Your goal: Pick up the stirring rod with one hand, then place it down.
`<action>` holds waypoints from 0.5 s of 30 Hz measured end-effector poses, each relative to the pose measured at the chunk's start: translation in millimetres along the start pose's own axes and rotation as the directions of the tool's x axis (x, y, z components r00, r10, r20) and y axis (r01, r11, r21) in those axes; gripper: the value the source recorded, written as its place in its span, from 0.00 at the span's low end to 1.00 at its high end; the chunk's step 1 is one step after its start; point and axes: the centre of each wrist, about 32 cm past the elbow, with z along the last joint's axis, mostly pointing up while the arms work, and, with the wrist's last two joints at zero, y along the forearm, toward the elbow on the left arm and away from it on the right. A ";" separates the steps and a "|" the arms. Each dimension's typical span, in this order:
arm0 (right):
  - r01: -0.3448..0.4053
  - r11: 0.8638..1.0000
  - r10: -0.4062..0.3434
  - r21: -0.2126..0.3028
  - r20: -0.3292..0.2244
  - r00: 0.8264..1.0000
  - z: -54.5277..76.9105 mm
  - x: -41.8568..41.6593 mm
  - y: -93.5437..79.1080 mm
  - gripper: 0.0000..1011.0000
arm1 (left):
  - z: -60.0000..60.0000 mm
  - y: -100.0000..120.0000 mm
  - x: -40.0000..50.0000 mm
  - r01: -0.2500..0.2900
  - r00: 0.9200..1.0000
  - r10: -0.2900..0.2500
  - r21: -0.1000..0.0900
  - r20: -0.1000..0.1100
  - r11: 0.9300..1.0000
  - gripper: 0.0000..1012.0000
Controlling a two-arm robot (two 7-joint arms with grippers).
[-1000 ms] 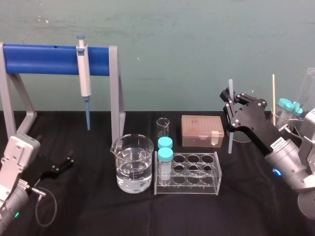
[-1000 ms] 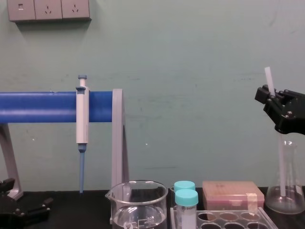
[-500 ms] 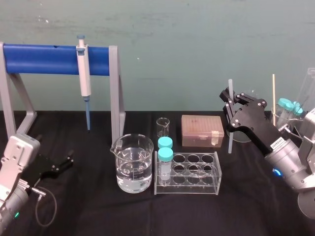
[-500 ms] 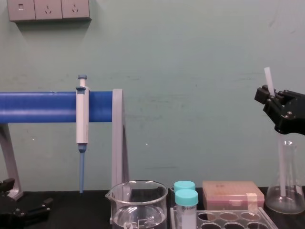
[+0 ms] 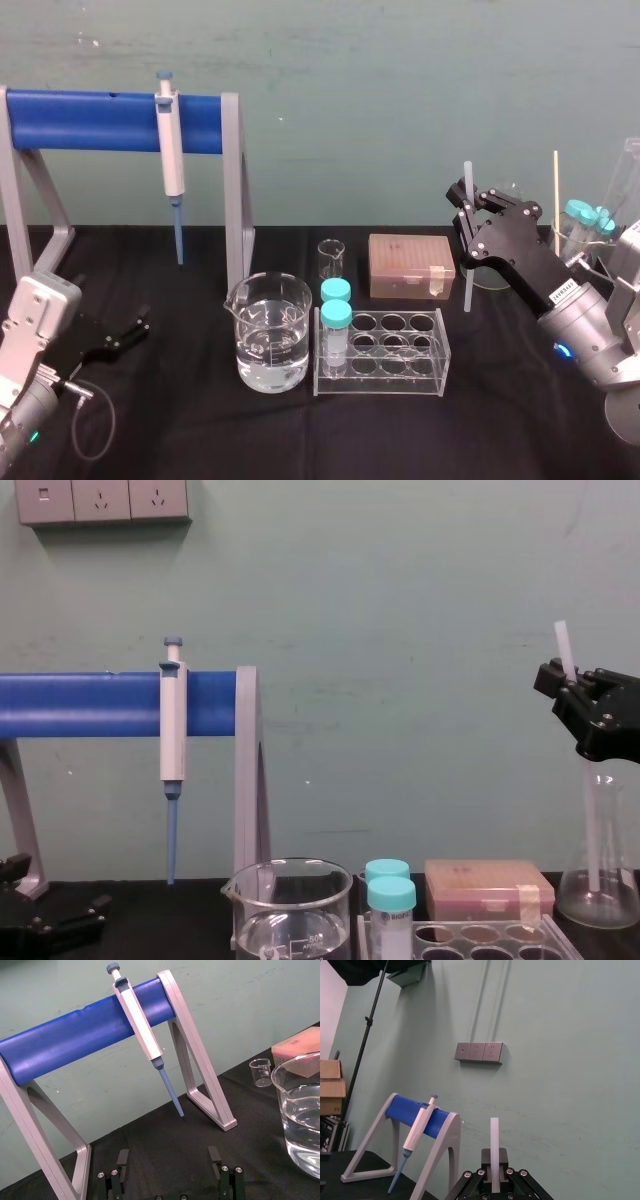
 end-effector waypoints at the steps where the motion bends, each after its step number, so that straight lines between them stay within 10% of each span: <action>1: 0.000 1.000 0.000 0.000 0.000 1.000 0.0 0.0 0.0 0.08 | 0.0 0.0 0.0 0.000 1.000 0.000 0.000 0.000 1.000 0.99; 15: -0.001 1.000 0.001 0.000 0.000 1.000 0.0 0.0 0.0 0.08 | 0.0 0.0 0.0 0.000 1.000 0.000 0.000 0.000 1.000 0.99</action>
